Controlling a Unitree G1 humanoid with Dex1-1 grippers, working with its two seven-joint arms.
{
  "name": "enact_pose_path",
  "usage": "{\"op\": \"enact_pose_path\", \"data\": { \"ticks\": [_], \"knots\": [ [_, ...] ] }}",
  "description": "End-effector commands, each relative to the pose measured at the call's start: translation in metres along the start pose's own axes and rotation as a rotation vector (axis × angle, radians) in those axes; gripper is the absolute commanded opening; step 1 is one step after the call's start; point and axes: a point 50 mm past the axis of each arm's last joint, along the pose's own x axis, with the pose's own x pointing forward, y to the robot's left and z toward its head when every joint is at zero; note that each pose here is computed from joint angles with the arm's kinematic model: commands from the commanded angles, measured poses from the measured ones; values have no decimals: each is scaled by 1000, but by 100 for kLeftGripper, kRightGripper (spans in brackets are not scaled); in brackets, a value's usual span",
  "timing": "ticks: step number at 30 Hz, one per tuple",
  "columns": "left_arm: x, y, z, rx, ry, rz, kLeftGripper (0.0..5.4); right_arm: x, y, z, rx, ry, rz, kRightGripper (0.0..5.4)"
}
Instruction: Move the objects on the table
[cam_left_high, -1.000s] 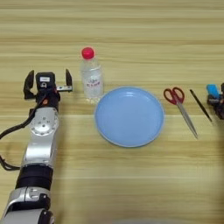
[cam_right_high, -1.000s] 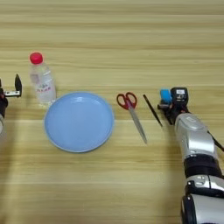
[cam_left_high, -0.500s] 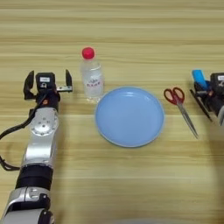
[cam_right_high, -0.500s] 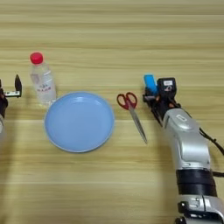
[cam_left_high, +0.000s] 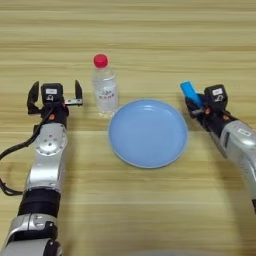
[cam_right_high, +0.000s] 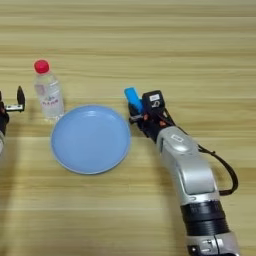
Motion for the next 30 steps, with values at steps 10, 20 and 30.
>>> {"op": "enact_pose_path", "data": {
  "ticks": [10,20,30],
  "knots": [
    [1,0,-3,15,25,10,540,4,33,-22,-29,89,131,140],
    [1,1,-3,18,25,12,540,6,62,-31,-51,116,247,140],
    [0,1,-3,20,21,11,540,14,85,-33,-59,123,311,140]
  ]
}}
